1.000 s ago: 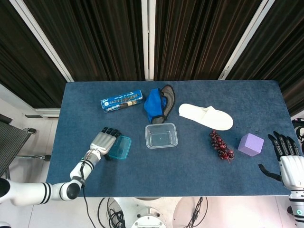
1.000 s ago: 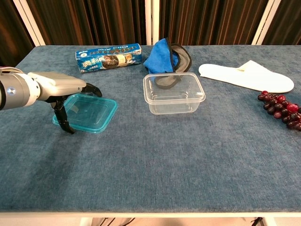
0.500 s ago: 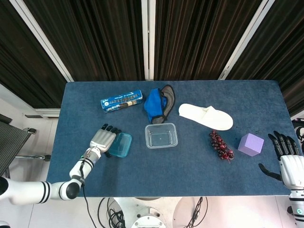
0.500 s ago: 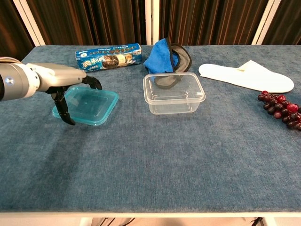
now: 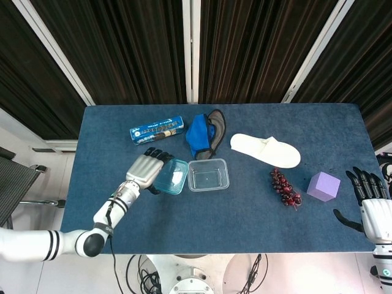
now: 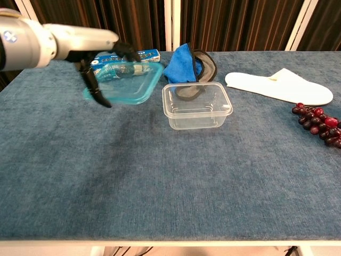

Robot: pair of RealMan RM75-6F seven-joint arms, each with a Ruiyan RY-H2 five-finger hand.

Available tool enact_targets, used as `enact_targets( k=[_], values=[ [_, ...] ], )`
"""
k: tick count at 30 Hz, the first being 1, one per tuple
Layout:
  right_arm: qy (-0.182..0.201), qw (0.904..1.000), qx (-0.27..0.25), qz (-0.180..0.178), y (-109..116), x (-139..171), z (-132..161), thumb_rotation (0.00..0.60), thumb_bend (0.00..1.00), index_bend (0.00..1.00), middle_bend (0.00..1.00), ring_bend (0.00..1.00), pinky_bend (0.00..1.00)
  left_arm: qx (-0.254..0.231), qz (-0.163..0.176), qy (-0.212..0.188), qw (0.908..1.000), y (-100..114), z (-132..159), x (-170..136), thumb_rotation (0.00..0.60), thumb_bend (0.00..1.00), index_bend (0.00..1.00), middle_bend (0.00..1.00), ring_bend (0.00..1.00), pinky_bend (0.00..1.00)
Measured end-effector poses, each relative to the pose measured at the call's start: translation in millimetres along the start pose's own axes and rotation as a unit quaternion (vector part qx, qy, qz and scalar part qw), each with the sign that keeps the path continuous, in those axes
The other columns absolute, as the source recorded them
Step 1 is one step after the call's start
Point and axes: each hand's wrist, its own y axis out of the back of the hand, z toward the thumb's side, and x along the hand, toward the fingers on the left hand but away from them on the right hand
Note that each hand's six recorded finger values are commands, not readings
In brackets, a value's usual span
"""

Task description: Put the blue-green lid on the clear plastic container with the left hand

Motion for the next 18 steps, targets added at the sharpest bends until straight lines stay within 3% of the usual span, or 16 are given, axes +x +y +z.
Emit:
enact_targets(
  k=[10,18],
  values=[
    [-0.012,0.9999,0.002,0.001,1,7,-5,0.600,0.12,0.00,0.00,0.00,0.00,0.024,0.016,-0.106,0.9939,-5,90,17,0.600,0.14,0.31,0.20,0.07,0.07],
    [-0.018,0.9998,0.000,0.002,1,10,-8,0.600,0.12,0.00,0.00,0.00,0.00,0.091,0.053,-0.130,0.9859,-18,133,43,0.600,0.13,0.31,0.20,0.07,0.09]
  ],
)
